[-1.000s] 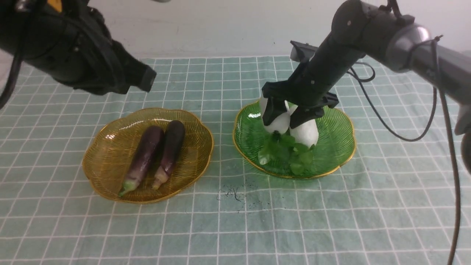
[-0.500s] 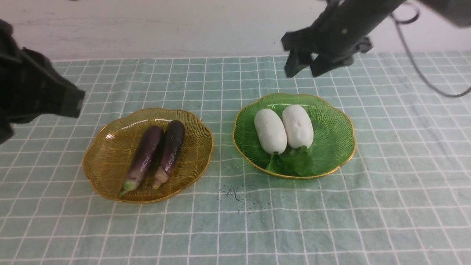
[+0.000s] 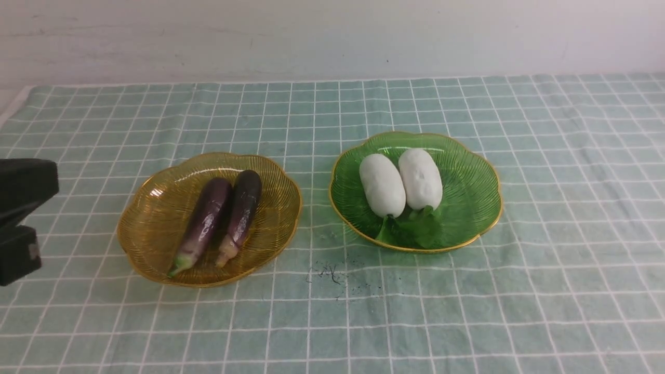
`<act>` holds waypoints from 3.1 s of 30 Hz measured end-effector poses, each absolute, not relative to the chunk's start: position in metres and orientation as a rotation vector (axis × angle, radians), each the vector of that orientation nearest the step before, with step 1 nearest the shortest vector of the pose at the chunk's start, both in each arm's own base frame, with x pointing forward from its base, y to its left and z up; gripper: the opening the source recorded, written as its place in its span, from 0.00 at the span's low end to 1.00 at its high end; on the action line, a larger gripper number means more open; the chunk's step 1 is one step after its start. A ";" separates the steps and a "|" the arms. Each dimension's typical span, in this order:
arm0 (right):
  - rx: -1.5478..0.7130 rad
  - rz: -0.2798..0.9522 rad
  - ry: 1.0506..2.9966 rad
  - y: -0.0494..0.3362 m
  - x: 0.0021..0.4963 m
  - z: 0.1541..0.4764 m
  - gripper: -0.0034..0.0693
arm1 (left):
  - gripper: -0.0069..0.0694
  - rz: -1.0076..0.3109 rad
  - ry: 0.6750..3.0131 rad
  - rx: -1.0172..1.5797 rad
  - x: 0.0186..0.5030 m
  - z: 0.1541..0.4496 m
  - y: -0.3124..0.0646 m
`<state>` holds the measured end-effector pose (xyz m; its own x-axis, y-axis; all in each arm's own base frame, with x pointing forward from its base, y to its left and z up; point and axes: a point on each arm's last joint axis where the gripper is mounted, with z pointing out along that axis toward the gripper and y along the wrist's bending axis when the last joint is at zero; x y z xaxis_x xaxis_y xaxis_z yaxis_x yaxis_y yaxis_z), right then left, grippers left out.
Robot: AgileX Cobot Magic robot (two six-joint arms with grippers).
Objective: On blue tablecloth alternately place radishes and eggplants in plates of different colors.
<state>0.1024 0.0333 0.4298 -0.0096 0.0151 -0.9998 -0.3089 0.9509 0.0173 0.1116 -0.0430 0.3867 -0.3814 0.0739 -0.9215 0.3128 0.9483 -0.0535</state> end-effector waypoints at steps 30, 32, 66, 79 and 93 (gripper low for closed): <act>-0.173 0.295 1.322 0.007 0.024 0.302 0.03 | 0.08 -0.306 1.778 0.251 0.058 0.352 -0.019; -0.173 0.294 1.327 0.007 0.024 0.302 0.03 | 0.08 -0.306 1.777 0.251 0.058 0.352 -0.019; -0.173 0.294 1.335 0.007 0.024 0.301 0.03 | 0.08 -0.018 1.869 0.185 0.052 0.171 -0.007; -0.173 0.294 1.335 0.007 0.024 0.301 0.03 | 0.08 -0.019 1.871 0.184 0.052 0.171 -0.007; -0.191 0.267 1.363 0.007 0.025 0.297 0.03 | 0.08 -0.018 1.872 0.183 0.052 0.171 -0.007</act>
